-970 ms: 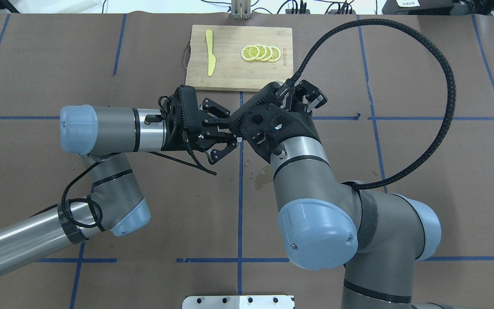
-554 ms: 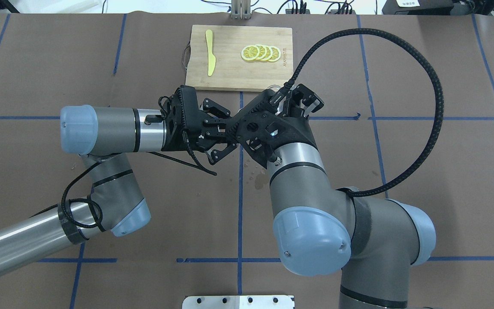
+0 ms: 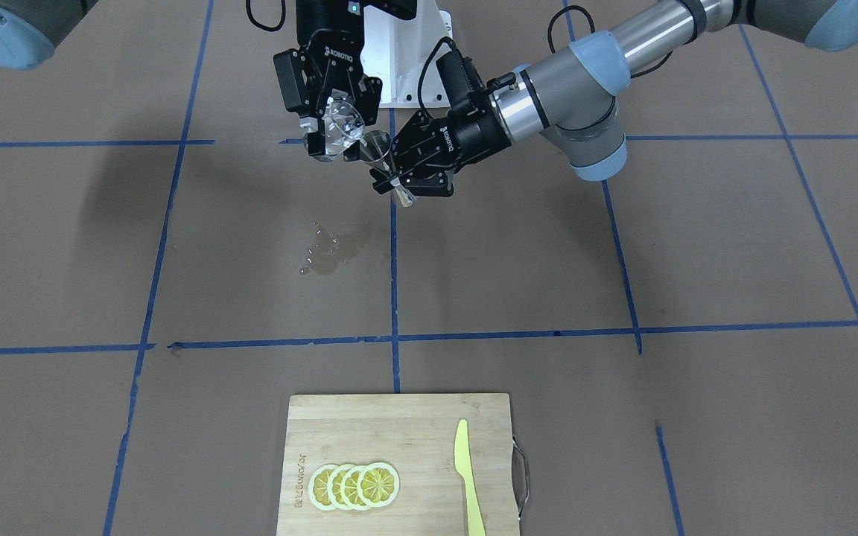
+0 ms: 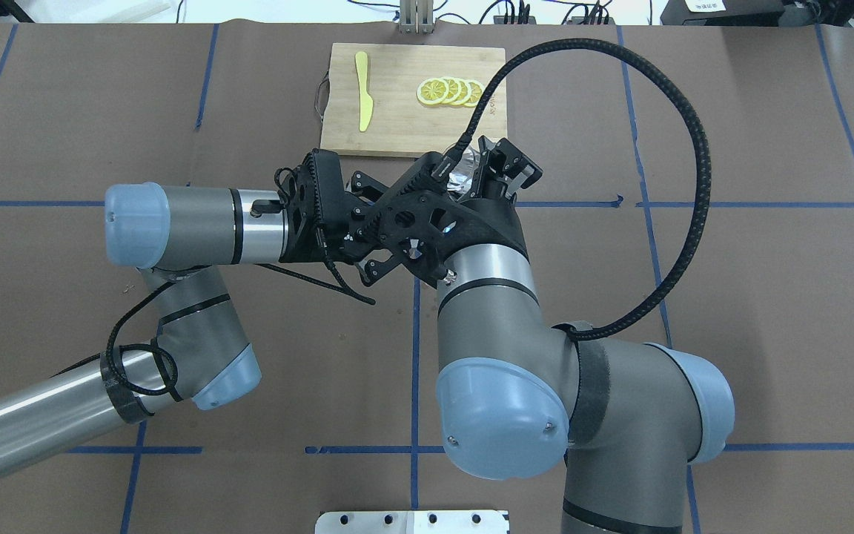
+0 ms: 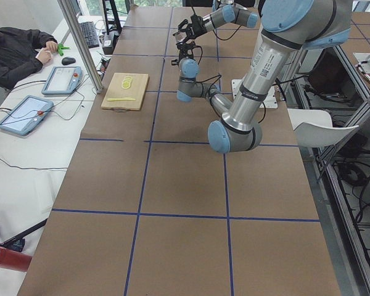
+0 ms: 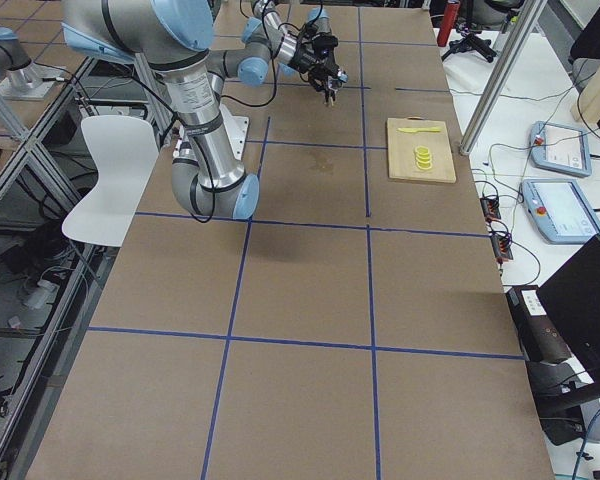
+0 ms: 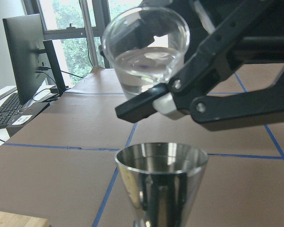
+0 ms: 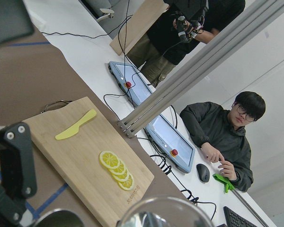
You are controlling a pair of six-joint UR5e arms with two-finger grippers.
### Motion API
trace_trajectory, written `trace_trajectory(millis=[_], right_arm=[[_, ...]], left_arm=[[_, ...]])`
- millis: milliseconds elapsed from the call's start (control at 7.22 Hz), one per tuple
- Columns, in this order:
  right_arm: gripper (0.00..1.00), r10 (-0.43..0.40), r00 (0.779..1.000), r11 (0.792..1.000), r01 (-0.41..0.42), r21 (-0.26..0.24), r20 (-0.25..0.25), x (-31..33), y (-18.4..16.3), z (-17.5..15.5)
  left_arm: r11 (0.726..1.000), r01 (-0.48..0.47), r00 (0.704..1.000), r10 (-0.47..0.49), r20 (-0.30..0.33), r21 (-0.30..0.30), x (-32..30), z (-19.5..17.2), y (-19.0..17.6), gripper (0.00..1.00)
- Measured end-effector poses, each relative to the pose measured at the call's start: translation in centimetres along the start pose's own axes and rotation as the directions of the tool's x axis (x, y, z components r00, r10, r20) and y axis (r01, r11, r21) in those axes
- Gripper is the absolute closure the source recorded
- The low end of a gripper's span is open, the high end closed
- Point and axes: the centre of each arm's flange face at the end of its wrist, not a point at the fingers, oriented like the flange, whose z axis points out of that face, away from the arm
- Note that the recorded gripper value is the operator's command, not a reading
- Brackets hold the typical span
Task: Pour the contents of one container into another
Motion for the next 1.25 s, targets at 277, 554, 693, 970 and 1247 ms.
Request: trace_trajectory(millis=[277, 554, 693, 970, 1247], right_arm=[[1.00, -0.015, 1.000, 1.000, 0.015, -0.003, -0.009, -0.2, 0.2, -0.1], [1.00, -0.034, 0.999, 0.999, 0.034, 0.006, -0.019, -0.9, 0.4, -0.7], [1.00, -0.049, 0.998, 0.999, 0.049, 0.010, -0.025, -1.2, 0.5, -0.9], [1.00, -0.093, 0.995, 0.996, 0.094, 0.010, -0.041, -1.5, 0.6, -1.1], [1.00, -0.132, 0.989, 0.991, 0.133, 0.007, -0.060, -1.5, 0.5, -1.1]], left_arm=[[1.000, 0.000, 1.000, 0.000, 0.000, -0.001, 0.0, 0.0, 0.0, 1.00], [1.000, 0.000, 1.000, 0.000, 0.000, -0.001, 0.0, 0.0, 0.0, 1.00], [1.000, 0.000, 1.000, 0.000, 0.000, 0.000, 0.0, 0.0, 0.0, 1.00], [1.000, 0.000, 1.000, 0.000, 0.000, 0.000, 0.0, 0.0, -0.1, 1.00], [1.000, 0.000, 1.000, 0.000, 0.000, 0.000, 0.0, 0.1, -0.1, 1.00]])
